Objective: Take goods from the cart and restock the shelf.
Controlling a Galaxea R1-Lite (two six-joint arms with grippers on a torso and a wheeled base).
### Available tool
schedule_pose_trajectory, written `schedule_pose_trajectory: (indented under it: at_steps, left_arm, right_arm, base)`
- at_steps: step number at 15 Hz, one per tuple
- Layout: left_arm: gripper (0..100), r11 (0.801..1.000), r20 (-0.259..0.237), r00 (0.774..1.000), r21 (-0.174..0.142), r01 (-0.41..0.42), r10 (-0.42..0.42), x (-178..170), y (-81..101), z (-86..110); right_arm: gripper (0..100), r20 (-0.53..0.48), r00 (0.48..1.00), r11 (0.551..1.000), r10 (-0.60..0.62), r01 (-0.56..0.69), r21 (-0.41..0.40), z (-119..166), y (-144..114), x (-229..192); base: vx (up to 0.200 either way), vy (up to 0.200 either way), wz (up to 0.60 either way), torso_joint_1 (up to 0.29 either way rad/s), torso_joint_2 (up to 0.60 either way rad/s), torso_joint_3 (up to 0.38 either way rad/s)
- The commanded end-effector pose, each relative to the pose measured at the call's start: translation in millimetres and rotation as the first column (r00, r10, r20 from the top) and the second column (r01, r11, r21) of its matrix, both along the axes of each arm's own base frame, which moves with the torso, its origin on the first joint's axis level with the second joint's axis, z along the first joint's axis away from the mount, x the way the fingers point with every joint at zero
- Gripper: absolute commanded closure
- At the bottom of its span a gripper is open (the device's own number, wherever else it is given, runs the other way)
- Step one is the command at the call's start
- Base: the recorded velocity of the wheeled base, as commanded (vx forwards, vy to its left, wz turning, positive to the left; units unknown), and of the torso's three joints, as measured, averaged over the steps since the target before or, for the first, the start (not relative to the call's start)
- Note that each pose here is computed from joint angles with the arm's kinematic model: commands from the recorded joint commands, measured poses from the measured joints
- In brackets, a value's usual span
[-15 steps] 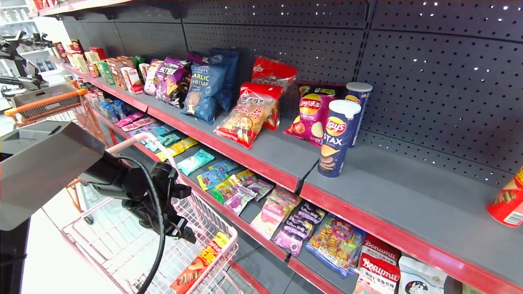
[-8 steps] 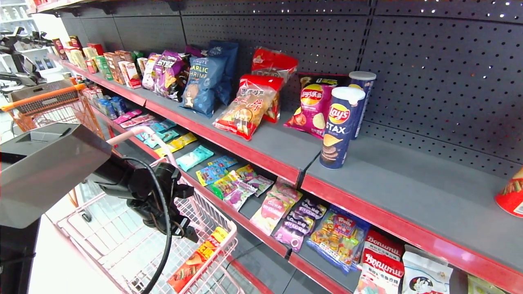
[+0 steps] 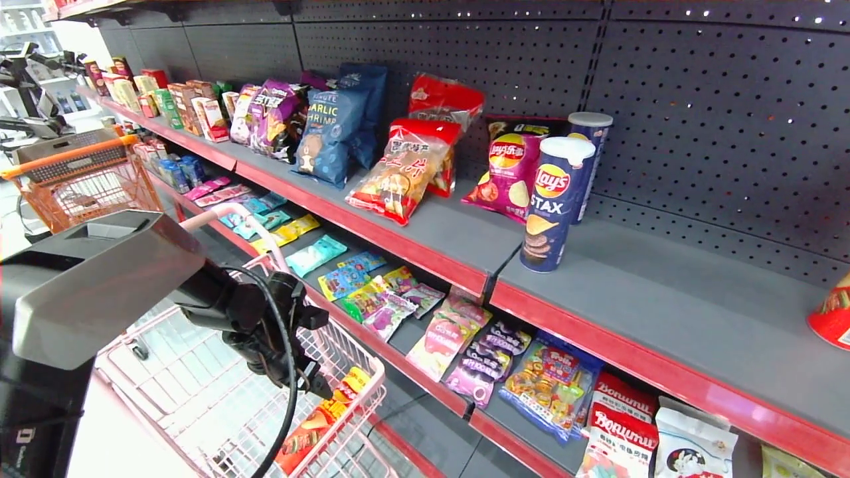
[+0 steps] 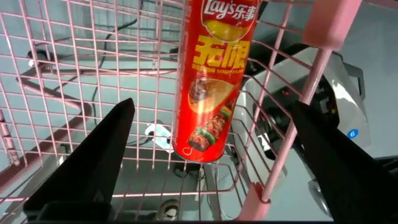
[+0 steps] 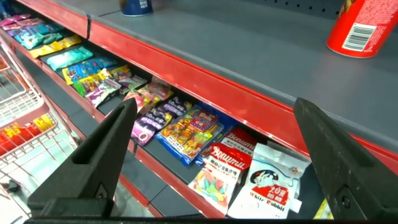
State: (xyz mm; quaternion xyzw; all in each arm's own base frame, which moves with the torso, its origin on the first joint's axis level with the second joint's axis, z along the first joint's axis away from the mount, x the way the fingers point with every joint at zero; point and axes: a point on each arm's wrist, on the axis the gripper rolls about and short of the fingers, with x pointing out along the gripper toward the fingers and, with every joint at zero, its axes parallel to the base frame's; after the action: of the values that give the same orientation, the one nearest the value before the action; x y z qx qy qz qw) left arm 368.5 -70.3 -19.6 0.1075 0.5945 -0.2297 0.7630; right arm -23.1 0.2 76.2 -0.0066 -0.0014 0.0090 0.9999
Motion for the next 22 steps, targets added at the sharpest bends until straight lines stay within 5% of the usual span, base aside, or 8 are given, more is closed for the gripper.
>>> schedule_pose_trajectory:
  at_steps: [1, 10, 22]
  left_arm:
    - [0, 1.0, -0.01, 1.0, 0.002, 0.006, -0.006, 1, -2.1, -5.3]
    - [0, 0.999, -0.041, 0.999, 0.009, 0.035, -0.034, 4, -8.6, -24.4]
    - [0, 0.998, -0.021, 0.998, -0.002, 0.059, -0.059, 19, -14.5, -35.4]
  right_arm:
    - [0, -0.001, 1.0, 1.0, 0.002, -0.002, -0.001, 0, 0, 0]
    - [0, -0.001, 1.0, 1.0, 0.003, -0.003, -0.004, 0, 0, 0]
    - [0, -0.001, 1.0, 1.0, 0.003, -0.003, -0.005, 0, 0, 0]
  base:
    - [0.0, 0.0, 0.0, 0.0, 0.0, 0.0]
    - [0.0, 0.0, 0.0, -0.051, 0.13, 0.076]
    - [0.0, 0.0, 0.0, -0.069, 0.17, 0.098]
